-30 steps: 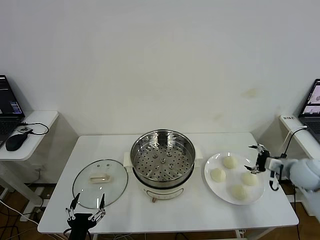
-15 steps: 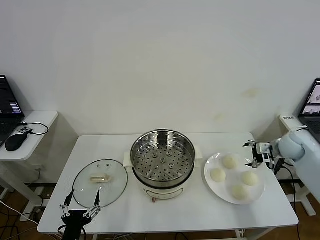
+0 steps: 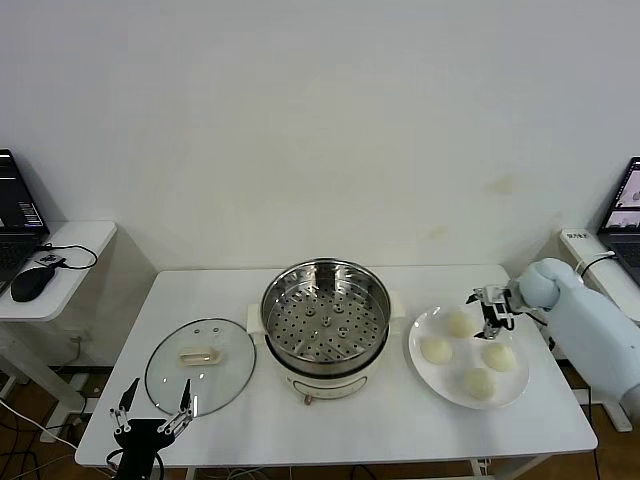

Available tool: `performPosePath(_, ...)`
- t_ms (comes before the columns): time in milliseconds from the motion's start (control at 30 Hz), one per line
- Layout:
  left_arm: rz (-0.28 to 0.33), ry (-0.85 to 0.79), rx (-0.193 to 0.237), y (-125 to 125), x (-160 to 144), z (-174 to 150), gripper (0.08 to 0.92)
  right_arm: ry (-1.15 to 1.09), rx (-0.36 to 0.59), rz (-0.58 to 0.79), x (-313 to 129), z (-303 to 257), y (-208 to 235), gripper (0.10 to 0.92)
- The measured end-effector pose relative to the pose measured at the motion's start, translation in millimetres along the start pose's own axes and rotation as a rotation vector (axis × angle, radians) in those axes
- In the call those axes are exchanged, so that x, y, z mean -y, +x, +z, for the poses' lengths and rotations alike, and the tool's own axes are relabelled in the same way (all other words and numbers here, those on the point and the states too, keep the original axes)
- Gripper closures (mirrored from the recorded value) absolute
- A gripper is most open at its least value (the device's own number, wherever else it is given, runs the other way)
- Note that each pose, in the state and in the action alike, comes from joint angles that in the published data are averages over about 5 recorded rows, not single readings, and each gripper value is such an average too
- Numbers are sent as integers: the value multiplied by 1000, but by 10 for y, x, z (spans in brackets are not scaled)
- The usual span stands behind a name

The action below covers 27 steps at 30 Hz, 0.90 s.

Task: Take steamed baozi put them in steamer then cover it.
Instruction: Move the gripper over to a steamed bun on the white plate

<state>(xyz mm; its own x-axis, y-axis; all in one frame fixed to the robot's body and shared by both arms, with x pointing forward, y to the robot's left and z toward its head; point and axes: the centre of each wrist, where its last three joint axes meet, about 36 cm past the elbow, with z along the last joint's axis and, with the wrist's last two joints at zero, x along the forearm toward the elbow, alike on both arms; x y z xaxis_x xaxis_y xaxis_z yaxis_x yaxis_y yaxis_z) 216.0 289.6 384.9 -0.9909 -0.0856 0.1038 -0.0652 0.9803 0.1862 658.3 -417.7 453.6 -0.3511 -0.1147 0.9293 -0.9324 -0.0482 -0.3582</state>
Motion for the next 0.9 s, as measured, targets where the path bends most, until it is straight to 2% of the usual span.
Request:
performPosePath(367, 0, 11, -5, -10, 38, 22, 177, 6, -27, -39, 40, -78, -107, 236)
performPosePath(900, -2, 12, 10, -11, 39, -41, 177, 3, -28, -58, 45, -94, -148, 379)
